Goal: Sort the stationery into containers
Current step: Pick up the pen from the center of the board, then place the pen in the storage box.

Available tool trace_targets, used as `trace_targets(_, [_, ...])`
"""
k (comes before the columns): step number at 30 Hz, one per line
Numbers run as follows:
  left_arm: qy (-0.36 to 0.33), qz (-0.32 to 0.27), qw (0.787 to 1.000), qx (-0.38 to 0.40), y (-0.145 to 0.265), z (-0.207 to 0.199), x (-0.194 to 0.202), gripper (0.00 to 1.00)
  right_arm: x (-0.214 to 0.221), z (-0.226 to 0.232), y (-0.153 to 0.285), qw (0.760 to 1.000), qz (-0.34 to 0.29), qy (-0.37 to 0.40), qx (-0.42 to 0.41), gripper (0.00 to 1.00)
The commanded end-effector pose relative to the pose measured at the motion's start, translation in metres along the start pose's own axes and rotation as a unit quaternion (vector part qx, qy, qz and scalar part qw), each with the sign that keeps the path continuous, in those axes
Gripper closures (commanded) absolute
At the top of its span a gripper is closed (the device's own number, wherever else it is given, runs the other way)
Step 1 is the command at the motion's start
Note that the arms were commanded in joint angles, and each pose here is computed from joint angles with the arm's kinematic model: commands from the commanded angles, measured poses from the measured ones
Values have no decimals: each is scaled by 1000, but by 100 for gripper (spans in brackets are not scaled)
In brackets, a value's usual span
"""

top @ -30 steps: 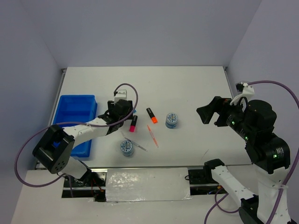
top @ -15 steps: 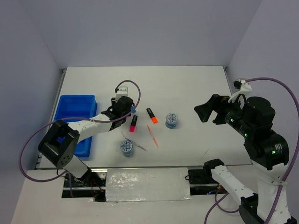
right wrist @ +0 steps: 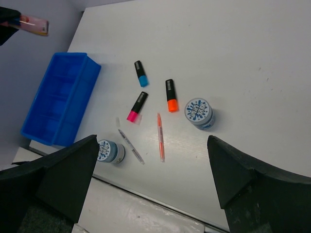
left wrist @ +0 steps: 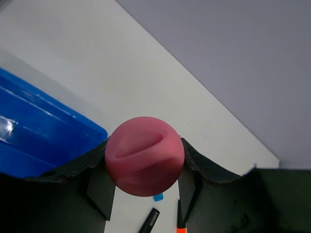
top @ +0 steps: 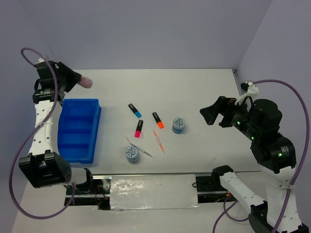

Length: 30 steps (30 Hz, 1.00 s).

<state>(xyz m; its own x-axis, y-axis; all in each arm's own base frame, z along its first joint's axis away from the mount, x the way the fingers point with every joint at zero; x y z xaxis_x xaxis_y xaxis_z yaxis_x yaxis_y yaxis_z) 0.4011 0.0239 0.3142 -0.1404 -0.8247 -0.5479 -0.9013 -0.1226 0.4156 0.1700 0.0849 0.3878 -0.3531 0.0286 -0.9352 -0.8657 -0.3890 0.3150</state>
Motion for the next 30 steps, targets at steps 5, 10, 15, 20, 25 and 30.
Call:
trace_targets(5, [139,161,976,-35,-5,57,27,100,-12,11,-14,999,-22,-3,-38,0])
trace_targets(10, [201,171,963,-59,-24,98,26,100,-15,12,-16,999,-28,-1,-44,0])
trace_targets(15, [220,144,962,-74,-35,127,15,100,-12,13,-16,998,-25,0,-49,0])
trace_targets(20, [220,141,961,-91,-44,146,16,100,-12,12,-17,999,-25,1,-47,0])
trace_targets(25, [220,152,956,-119,-51,162,23,47,-12,13,-24,999,-19,1,-51,0])
trace_targets(30, [217,127,955,-158,-46,171,15,1,-16,13,-30,998,-17,2,-56,0])
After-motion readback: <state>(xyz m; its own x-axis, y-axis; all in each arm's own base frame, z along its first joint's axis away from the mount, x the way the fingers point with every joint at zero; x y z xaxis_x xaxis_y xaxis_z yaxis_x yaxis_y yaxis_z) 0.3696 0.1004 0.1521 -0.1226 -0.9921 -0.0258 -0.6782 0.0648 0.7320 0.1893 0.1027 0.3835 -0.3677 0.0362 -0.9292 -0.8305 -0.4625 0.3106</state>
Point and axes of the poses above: each gripper's point midway between its finger pads, its own y axis back along the fingers, its own z axis along the line the jaws close on, x = y × z, the point moved 2 cm from there along y, back along the fingers, and after that the axes turned 15 degrees about y, right-handed, at the moved point
